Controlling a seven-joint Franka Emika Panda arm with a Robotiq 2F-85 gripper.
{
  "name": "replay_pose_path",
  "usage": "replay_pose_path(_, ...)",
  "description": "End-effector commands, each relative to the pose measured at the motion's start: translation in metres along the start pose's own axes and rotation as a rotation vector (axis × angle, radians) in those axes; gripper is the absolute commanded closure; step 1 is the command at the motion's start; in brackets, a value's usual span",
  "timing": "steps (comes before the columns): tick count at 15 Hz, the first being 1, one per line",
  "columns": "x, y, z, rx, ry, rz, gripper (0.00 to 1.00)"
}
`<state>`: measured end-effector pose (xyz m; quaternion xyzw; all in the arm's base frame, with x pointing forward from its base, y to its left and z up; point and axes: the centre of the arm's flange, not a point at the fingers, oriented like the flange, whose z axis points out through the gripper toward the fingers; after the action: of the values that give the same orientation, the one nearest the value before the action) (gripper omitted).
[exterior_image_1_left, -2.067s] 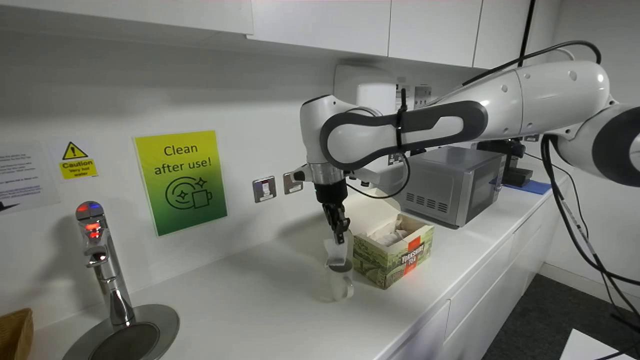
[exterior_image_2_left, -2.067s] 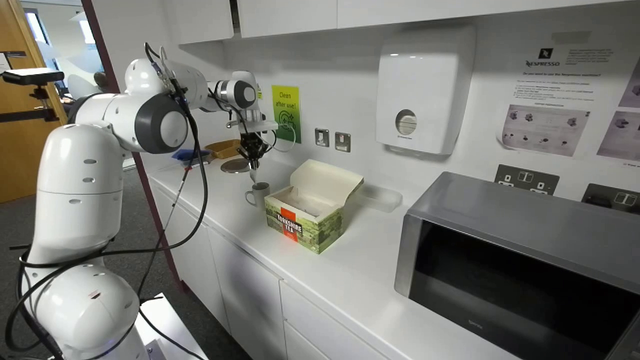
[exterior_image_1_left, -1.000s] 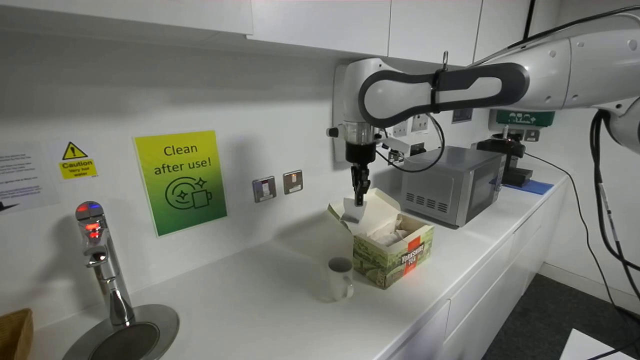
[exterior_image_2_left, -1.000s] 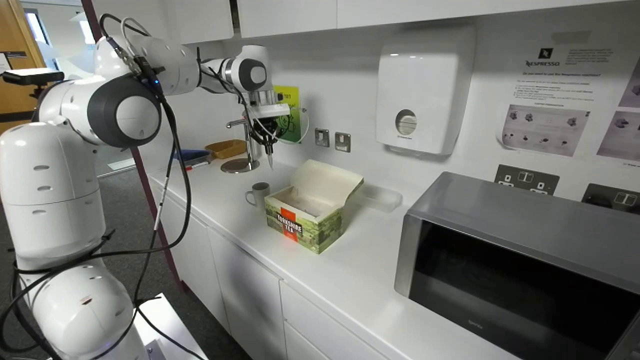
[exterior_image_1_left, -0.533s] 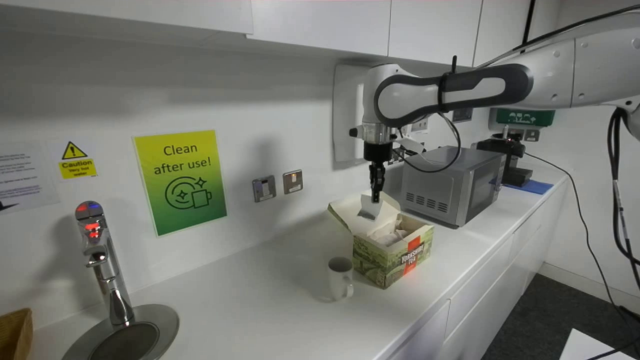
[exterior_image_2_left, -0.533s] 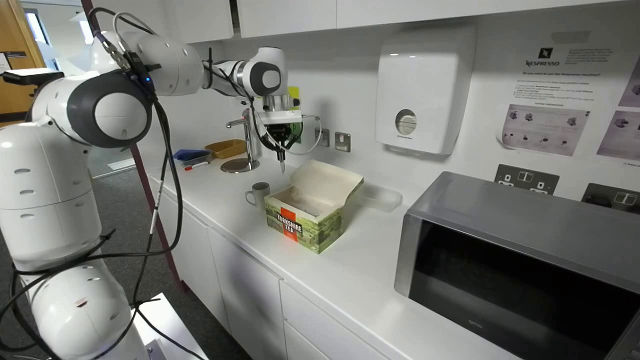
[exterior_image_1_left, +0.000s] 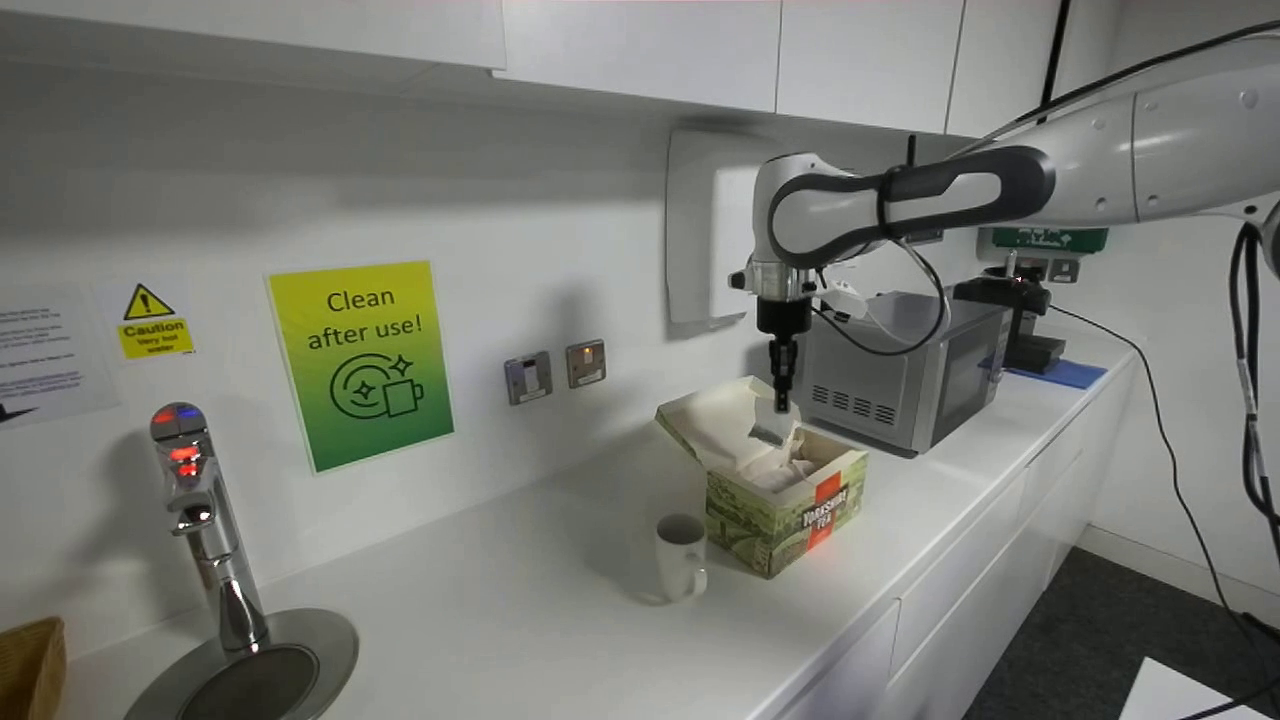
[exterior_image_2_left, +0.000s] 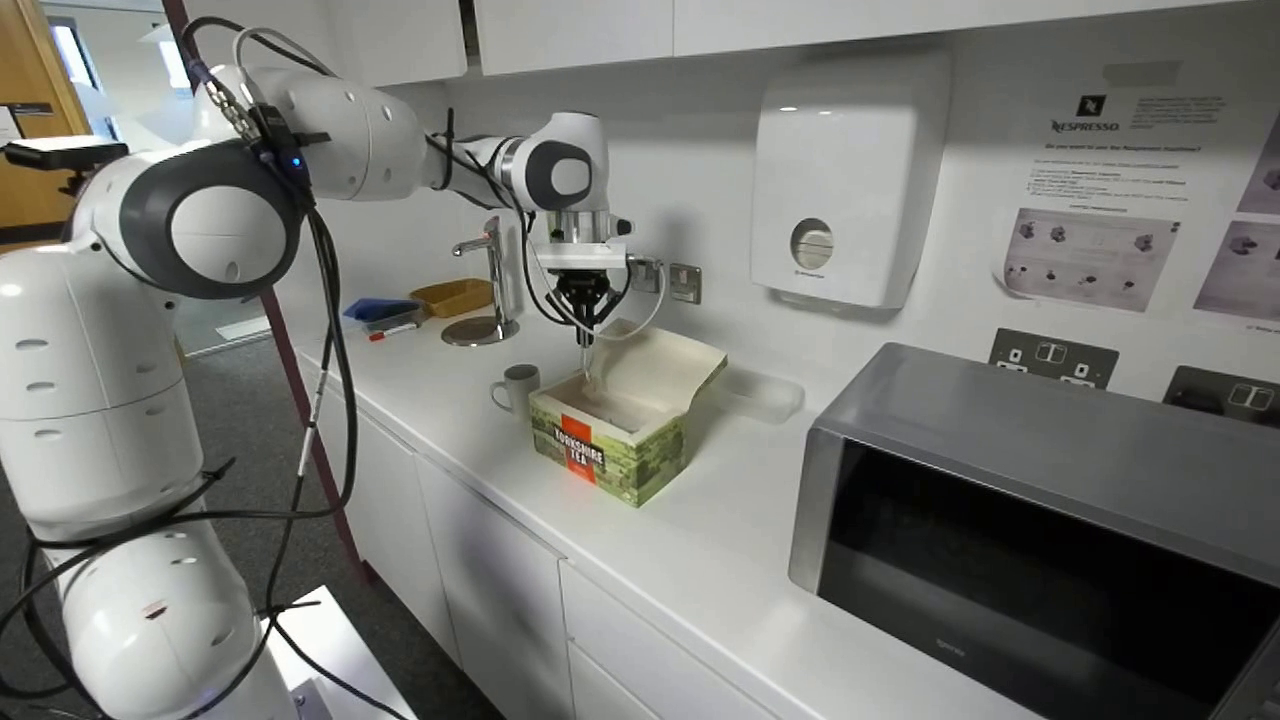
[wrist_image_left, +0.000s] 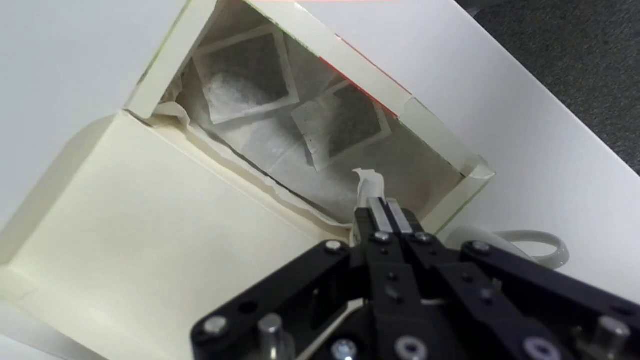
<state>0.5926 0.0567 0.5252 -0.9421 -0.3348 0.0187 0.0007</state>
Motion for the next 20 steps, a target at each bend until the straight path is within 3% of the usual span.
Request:
replay_pose_path(1, -0.017, 0.012, 0.012, 0.017, 0.002, 0.081, 1.0)
replay_pose_path(9, -0.011, 0.036, 0.051, 0.056, -0.059, 0.16, 1.0)
replay_pose_path(20, 0.004, 0.038, 0.089, 0.093, -0.125, 0.152, 1.0)
